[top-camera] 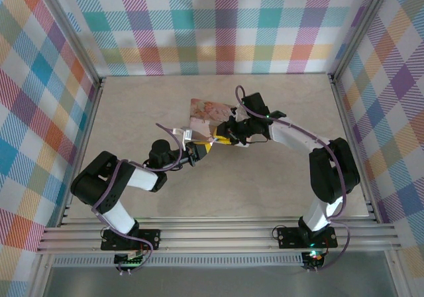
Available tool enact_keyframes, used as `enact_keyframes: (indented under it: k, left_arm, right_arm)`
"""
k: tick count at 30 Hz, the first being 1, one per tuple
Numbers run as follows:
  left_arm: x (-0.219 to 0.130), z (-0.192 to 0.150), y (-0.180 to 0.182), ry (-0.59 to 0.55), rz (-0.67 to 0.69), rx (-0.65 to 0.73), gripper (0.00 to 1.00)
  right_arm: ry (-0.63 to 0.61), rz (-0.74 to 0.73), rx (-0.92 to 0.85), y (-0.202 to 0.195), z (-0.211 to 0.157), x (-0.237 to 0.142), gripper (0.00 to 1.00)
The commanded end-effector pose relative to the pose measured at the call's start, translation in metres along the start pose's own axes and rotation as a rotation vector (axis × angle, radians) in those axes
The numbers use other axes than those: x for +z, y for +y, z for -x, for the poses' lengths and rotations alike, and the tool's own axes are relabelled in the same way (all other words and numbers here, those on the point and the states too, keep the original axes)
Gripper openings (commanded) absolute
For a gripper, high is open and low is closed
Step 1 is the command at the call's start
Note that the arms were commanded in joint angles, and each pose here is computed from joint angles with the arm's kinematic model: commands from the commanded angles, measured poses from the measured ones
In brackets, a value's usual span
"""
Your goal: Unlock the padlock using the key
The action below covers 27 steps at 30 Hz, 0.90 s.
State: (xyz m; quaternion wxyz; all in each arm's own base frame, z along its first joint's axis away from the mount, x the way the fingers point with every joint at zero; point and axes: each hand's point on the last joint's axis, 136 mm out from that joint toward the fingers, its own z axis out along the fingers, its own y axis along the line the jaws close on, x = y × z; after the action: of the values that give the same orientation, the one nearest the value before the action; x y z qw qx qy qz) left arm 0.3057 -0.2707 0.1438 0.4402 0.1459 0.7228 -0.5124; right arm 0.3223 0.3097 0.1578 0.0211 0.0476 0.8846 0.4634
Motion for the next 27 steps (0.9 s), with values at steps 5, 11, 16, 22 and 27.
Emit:
enact_keyframes:
  k: [5,11,16,22,27]
  left_arm:
    - [0.002,0.016,-0.016,-0.047,-0.055,0.040,0.00]
    - [0.004,0.019,-0.017,-0.057,-0.067,0.040,0.00]
    - [0.006,0.019,-0.016,-0.056,-0.068,0.042,0.00]
    - [0.011,0.017,-0.015,-0.052,-0.088,0.040,0.00]
    - [0.012,0.019,-0.020,-0.051,-0.117,0.039,0.00]
  right_arm:
    - [0.018,0.075,-0.003,0.016,-0.005,-0.010,0.00]
    - [0.028,0.075,0.003,0.014,-0.007,-0.009,0.00]
    - [0.042,0.086,0.004,0.014,-0.009,-0.008,0.00]
    - [0.059,0.111,-0.005,0.022,-0.011,-0.010,0.00]
    - [0.067,0.117,-0.008,0.025,-0.012,-0.011,0.00]
